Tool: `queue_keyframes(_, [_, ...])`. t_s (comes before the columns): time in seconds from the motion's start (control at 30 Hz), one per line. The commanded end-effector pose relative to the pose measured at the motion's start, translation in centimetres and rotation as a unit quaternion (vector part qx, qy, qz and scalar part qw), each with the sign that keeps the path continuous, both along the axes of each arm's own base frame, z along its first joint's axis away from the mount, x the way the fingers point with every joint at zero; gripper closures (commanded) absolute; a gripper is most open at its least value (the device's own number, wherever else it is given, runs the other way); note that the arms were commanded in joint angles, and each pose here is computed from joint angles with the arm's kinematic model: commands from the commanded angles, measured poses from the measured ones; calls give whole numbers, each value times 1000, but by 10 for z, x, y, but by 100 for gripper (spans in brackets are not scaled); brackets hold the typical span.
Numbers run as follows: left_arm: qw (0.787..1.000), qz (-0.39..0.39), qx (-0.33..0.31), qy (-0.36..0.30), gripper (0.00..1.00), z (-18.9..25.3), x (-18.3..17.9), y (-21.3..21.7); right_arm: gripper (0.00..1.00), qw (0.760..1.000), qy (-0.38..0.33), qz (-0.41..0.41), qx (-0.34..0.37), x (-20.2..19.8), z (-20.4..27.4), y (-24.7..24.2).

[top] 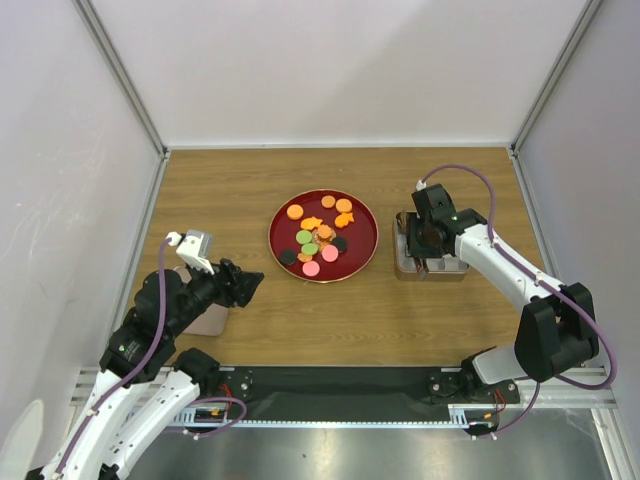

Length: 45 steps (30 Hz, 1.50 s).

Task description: Pack the cookies

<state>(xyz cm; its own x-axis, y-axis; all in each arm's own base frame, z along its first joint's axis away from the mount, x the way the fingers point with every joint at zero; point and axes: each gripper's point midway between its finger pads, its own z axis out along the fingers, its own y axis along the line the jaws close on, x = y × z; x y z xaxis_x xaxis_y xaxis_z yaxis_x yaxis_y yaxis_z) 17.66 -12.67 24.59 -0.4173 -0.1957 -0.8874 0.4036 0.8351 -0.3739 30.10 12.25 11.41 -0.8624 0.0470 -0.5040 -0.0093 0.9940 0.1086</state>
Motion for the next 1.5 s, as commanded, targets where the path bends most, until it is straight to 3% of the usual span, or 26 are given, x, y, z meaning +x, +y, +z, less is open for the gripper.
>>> queue_keyframes(0.0, [1000,-3,-1,-18,30,6,2,-1,58,999,-34,-1,12,8,17,2])
queue_keyframes(1.03, [1000,-2,0,-17,30,6,3,-1,49,999,-46,0,19,11,31,4])
queue_keyframes(1.17, [1000,-1,0,-17,30,6,3,-1,50,997,-71,4,27,9,54,8])
queue_keyframes(1.33, [1000,-1,0,-16,30,6,3,-1,50,994,-94,40,29,-4,80,35])
queue_keyframes(1.47, [1000,11,16,-19,30,9,9,3,50,992,-89,92,23,-25,75,75])
